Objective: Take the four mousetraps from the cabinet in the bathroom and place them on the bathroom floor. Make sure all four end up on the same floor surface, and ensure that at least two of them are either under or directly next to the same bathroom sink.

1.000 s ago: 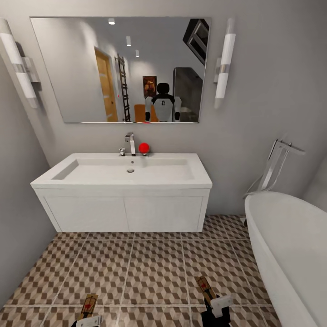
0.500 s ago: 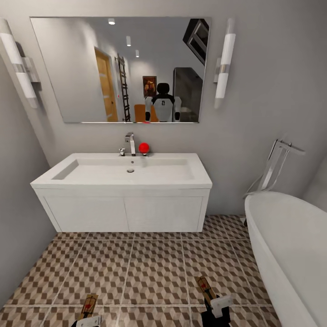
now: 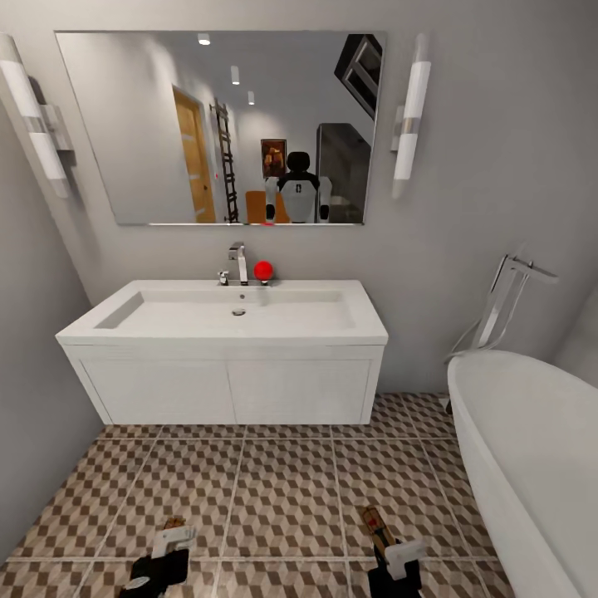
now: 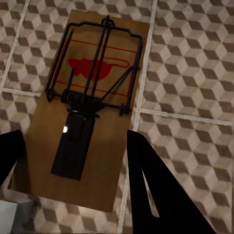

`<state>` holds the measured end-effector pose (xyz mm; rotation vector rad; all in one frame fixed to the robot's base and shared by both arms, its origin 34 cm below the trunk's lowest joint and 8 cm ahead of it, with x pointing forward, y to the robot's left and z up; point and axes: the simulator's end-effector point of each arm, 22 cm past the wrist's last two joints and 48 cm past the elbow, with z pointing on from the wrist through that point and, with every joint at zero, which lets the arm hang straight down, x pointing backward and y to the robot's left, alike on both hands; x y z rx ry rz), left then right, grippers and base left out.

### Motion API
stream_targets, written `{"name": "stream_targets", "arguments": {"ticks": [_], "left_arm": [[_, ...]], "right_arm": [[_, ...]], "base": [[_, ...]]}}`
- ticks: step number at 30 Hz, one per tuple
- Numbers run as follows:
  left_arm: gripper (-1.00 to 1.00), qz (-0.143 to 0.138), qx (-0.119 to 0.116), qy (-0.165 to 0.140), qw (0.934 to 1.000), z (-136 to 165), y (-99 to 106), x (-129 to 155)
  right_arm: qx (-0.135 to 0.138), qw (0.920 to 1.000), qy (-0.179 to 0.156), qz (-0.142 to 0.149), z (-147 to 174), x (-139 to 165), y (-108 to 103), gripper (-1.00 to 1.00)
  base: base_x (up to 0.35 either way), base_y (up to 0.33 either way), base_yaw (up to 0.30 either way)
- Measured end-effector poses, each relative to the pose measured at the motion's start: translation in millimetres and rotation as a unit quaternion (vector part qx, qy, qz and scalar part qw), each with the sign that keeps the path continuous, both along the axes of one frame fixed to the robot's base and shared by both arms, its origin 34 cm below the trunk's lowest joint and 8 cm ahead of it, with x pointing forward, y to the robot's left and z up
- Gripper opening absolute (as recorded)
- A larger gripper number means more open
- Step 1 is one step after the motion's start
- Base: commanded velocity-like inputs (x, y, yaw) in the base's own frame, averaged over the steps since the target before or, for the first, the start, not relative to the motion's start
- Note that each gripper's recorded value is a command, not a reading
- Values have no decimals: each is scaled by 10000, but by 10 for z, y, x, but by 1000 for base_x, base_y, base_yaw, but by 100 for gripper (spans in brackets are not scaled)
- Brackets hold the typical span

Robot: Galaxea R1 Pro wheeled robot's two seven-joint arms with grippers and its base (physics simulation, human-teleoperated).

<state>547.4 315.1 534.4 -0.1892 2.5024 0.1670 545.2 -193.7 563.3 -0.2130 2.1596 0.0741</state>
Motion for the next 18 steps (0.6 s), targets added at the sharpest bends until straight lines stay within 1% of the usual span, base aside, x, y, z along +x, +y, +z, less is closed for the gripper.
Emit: {"name": "stream_targets", "arguments": {"ticks": [2,3,5,8,11,14,16,18], "left_arm": [[-100,5,-16,123,9999,85,11,111],[-100,5,-35,270,9996,166,14,193],[-100,5,-65,424,9991,247,7,256],[-100,-6,-112,603,9981,413,-23,369],[-100,-9,-123,593,9982,540,-30,466],[-100,-14,-132,585,9982,577,-35,497],[-100,-36,-150,606,9980,570,-52,490],[-100,-81,-160,663,9976,530,-94,455]], "right_arm": [[-90,9999,90,-109,-30,-4,-58,-100],[-213,9992,224,-246,-69,-8,-130,-100],[-327,9983,316,-365,-63,44,-187,-100],[-464,9969,412,-489,83,296,-229,-100],[-516,9961,464,-553,346,596,-207,-100],[-484,9959,487,-583,619,847,-110,-100],[-376,9965,493,-563,861,1096,88,-100],[-286,9968,528,-525,1022,1265,263,-100]], "base": [[0,0,0],[0,0,0],[0,0,0],[0,0,0],[0,0,0],[0,0,0],[0,0,0],[0,0,0]]}}
